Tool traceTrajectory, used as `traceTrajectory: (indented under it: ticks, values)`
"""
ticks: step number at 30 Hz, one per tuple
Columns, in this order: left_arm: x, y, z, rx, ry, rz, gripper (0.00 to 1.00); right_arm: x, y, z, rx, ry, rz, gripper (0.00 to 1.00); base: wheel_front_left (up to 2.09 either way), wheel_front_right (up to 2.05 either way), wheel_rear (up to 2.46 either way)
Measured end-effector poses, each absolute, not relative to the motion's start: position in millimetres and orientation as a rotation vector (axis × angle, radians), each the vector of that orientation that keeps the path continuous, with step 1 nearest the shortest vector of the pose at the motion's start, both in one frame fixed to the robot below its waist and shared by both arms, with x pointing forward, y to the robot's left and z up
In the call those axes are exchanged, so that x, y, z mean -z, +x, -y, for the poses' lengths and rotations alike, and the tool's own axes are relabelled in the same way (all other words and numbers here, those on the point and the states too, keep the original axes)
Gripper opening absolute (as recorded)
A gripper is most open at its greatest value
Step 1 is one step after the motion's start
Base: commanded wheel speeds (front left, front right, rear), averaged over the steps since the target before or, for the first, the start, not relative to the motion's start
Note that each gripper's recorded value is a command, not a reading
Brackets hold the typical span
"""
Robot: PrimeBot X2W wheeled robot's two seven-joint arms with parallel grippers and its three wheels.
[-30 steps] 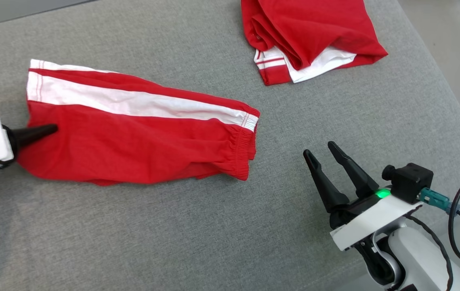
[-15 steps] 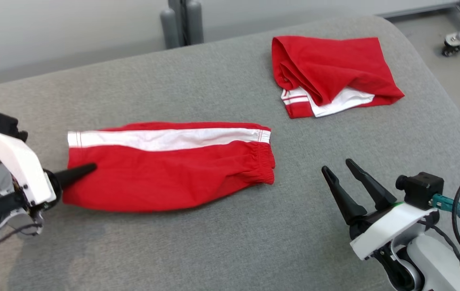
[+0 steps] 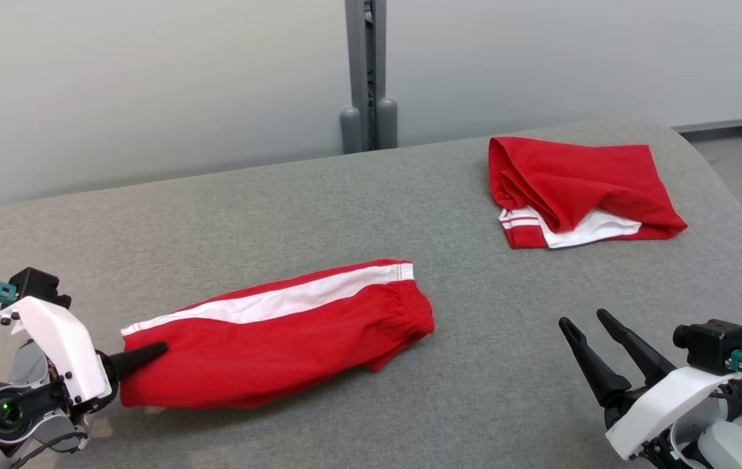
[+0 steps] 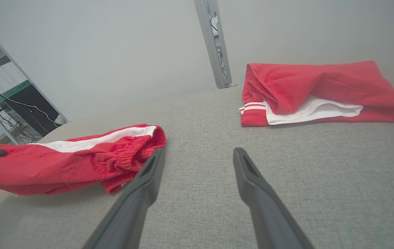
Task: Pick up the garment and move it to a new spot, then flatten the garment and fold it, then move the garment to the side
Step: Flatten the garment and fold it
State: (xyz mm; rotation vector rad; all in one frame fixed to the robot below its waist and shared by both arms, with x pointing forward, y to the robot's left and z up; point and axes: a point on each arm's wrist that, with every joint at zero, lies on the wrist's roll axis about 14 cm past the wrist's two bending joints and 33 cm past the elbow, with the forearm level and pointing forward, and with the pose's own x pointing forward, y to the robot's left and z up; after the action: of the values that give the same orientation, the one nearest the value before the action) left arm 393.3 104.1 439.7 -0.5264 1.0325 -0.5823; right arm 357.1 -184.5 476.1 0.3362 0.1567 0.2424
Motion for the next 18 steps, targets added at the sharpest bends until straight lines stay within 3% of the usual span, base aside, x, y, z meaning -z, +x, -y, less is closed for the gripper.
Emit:
traceTrajectory:
  ticks: [9,18]
  values:
    - [-453.2,391.0,-132.1,0.518,-0.517,-0.97,0.0,-482.2,357.3,168.6,-0.294,0.343,-0.149,1.0,0.0,0.0,0.0]
    - [-424.4,388.6,-148.0,0.449,-0.424,-1.038,0.0,-475.7,349.4,170.1,-0.283,0.355,-0.168,1.0,0.0,0.0,0.0]
